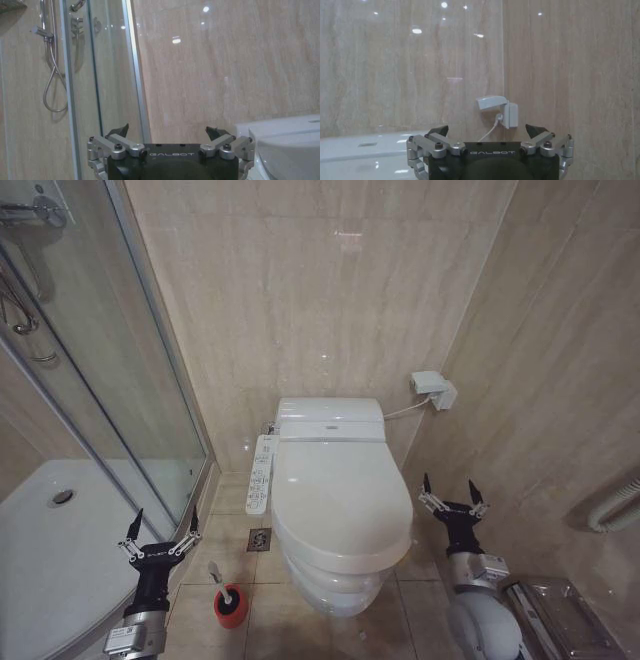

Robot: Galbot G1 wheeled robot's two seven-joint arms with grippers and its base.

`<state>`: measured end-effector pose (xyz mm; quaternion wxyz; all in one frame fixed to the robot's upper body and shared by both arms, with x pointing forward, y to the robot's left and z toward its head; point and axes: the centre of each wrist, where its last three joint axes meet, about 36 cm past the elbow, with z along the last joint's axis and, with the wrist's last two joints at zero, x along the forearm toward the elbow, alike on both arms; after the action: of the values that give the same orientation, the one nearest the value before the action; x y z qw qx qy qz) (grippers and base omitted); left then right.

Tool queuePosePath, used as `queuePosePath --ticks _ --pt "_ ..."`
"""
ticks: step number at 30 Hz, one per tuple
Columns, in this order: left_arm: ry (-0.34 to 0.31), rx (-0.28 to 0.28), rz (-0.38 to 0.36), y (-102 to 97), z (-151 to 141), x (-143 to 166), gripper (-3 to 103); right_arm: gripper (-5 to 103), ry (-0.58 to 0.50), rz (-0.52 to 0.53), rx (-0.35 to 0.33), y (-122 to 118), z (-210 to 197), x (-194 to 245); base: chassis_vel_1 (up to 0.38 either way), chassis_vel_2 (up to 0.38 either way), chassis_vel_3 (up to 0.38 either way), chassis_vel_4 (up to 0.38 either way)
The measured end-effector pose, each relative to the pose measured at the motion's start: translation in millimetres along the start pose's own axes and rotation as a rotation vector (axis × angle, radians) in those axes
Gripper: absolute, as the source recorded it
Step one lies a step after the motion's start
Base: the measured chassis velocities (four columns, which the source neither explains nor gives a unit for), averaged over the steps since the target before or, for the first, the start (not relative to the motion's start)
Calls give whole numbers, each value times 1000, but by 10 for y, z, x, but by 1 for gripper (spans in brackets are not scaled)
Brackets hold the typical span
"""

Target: Open the toilet lid, clean the toilet bowl with a toilet brush, close the toilet lid, and flush.

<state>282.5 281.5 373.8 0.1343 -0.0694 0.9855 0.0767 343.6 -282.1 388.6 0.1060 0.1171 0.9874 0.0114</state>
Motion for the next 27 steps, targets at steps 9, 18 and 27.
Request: queuePosePath --ticks 9,18,27 --pt "0 0 0 0 0 0 100 100 8 -7 -1 -3 -20 17 0 0 0 0" --pt "0 0 0 0 0 0 100 100 8 -7 -2 -5 -22 16 0 0 0 0" --pt "0 0 0 0 0 0 100 100 8 -7 -2 -5 -23 15 0 0 0 0"
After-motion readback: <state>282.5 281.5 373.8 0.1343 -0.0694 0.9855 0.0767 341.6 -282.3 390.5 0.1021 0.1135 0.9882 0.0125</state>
